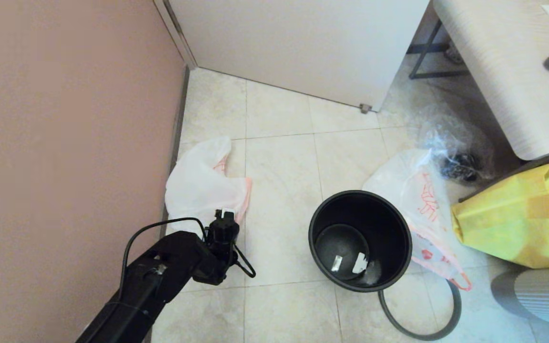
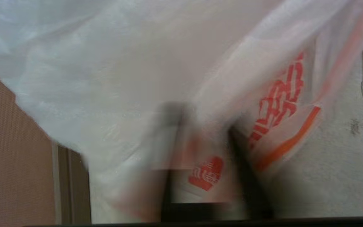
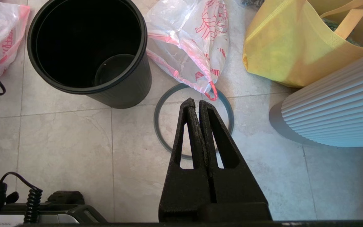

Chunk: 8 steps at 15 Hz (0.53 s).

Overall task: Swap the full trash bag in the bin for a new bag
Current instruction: Pick up a new trash bag

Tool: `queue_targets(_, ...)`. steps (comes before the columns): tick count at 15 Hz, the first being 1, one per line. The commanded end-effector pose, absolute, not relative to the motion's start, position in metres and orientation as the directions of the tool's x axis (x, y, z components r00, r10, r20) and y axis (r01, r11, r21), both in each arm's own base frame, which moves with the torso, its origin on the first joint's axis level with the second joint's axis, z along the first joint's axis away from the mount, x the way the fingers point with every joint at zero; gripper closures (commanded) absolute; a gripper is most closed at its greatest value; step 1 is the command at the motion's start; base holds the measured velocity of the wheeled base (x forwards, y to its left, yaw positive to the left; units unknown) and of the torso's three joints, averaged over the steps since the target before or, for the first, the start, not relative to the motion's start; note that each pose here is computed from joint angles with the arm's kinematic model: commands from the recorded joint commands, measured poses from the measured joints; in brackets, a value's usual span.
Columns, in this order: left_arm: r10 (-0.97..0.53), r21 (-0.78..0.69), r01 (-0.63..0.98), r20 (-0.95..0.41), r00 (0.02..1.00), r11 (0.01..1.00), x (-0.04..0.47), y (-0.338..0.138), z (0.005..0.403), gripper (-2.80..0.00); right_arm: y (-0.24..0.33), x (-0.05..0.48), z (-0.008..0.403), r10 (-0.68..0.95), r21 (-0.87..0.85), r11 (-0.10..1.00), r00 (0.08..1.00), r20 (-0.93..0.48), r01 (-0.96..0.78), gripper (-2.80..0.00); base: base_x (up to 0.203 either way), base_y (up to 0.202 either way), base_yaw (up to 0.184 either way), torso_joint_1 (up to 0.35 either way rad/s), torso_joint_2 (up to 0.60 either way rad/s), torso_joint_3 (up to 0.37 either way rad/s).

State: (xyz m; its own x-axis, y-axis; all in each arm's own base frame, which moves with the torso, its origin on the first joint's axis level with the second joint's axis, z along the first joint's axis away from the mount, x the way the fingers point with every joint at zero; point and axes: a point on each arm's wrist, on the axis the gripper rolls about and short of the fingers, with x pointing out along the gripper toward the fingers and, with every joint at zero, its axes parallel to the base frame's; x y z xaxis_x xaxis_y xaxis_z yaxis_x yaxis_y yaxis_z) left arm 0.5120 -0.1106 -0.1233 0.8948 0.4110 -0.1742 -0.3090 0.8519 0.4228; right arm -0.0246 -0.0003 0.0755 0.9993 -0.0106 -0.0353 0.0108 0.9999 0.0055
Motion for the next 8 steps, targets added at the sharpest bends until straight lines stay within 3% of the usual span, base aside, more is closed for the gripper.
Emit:
queue_targets(1, 0.417, 0.422, -0.317, -0.169, 0.893, 0.849, 0.512, -0.110, -0.125, 0.00, 0.000, -0.025, 0.075, -0.010, 0.006, 1.000, 0.999, -0.037, 0.011, 0.00, 0.000, 0.000, 0.000, 0.000, 0.00, 0.000)
queue_targets(4, 0.439, 0.416, -0.345, -0.155, 0.885, 0.842, 0.512, -0.109, -0.120, 0.00, 0.000, -0.025, 0.075, -0.010, 0.006, 1.000, 0.999, -0.037, 0.010, 0.00, 0.000, 0.000, 0.000, 0.000, 0.00, 0.000)
queue_targets(8, 0.448, 0.401, -0.366, -0.130, 0.885, 0.840, 0.499, -0.116, -0.065, 0.00, 0.000, -0.025, 0.075, -0.010, 0.006, 1.000, 0.999, -0.037, 0.010, 0.00, 0.000, 0.000, 0.000, 0.000, 0.00, 0.000)
